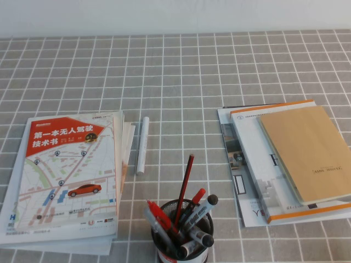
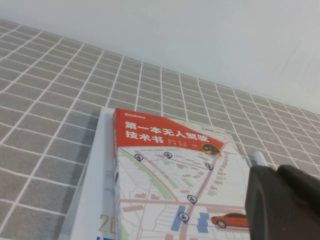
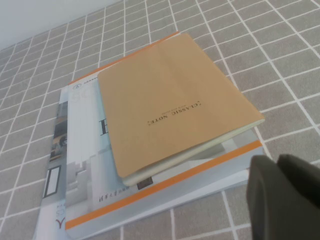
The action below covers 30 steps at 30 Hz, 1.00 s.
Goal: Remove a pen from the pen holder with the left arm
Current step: 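Take a marker out of the pen holder and lay it on the table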
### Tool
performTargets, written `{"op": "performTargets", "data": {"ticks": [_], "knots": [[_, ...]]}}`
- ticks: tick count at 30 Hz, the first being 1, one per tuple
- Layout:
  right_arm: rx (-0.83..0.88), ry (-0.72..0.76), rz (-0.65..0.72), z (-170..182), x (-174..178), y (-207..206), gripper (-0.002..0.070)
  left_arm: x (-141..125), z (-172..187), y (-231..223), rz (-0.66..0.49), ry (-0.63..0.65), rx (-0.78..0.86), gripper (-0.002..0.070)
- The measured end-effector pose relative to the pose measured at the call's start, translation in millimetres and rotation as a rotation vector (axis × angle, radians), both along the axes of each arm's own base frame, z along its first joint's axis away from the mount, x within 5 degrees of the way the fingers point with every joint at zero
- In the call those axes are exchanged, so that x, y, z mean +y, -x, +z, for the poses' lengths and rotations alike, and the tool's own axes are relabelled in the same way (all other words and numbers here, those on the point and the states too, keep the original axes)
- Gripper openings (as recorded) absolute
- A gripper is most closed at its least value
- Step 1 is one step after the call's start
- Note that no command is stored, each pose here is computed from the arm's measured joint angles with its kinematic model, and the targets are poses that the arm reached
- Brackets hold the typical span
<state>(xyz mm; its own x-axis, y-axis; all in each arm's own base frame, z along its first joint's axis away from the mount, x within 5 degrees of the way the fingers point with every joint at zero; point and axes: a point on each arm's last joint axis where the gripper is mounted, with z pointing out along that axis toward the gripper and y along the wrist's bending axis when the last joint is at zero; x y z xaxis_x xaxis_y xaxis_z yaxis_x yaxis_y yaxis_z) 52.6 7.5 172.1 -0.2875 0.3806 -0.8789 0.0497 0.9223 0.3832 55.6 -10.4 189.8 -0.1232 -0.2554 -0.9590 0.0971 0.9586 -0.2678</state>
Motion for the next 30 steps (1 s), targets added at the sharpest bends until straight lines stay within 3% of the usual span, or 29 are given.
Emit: {"op": "performTargets", "data": {"ticks": [18,20,25,30], "knots": [[0.000,0.000,0.000,0,0,0,-0.0013,2,1,0,0.014,-0.060,-0.023,-0.0002],[0.000,0.000,0.000,0,0,0,-0.0013,2,3,0,0.019,0.015,-0.033,-0.0002],[0.000,0.000,0.000,0,0,0,-0.0013,5,12,-1,0.067,0.426,-0.086,-0.0002],[0.000,0.000,0.000,0,0,0,-0.0013,14,19,0,0.148,0.534,-0.185,-0.0002]]}}
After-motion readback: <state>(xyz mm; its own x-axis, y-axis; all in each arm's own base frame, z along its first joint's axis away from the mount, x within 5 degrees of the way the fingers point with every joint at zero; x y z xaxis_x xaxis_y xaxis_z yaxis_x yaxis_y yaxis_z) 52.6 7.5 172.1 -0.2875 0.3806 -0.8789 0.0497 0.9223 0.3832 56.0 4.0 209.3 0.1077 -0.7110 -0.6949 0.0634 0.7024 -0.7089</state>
